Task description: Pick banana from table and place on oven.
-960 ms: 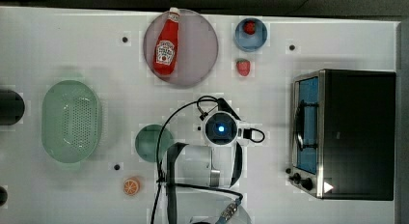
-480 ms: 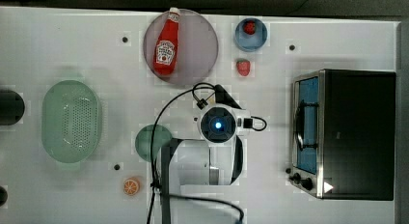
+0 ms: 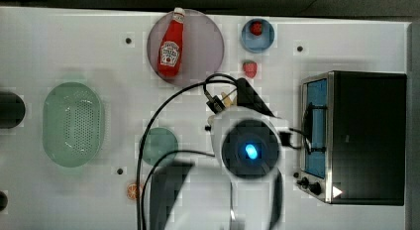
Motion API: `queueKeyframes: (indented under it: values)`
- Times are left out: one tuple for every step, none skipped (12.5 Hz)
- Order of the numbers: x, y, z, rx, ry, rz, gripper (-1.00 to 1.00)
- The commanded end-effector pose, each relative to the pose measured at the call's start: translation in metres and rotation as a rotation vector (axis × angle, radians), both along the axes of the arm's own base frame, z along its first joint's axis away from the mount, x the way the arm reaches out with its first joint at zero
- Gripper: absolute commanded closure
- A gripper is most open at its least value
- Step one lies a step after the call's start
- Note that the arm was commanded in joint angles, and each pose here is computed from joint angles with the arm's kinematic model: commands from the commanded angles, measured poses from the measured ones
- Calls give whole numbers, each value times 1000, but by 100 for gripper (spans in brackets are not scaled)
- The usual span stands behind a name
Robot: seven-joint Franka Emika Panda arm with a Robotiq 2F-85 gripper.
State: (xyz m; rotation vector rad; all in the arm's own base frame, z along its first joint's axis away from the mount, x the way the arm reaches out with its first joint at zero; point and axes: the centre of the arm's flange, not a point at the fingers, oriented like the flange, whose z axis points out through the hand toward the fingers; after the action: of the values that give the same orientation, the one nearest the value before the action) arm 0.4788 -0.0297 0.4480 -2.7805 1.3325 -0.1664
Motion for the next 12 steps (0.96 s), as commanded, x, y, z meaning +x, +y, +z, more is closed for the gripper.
queueKeyframes:
  values:
    - [-10, -29, 43, -4, 48, -72, 48]
    - [-17, -44, 51, 4, 58, -99, 48]
    - [-23, -64, 55, 12, 61, -114, 48]
    - [-26, -85, 57, 14, 54, -97, 48]
    - [-28, -106, 56, 9, 54, -68, 48]
    - [-30, -127, 54, 6, 58, -52, 48]
    - [-30, -148, 53, 0, 62, -58, 48]
    - [-28, -169, 51, -10, 68, -68, 48]
    - [-26, -190, 49, -27, 78, -63, 48]
    - [-22, -209, 46, -40, 86, -32, 48]
    - [-17, -229, 44, -55, 95, 6, 48]
    - [-12, -248, 41, -73, 106, 40, 48]
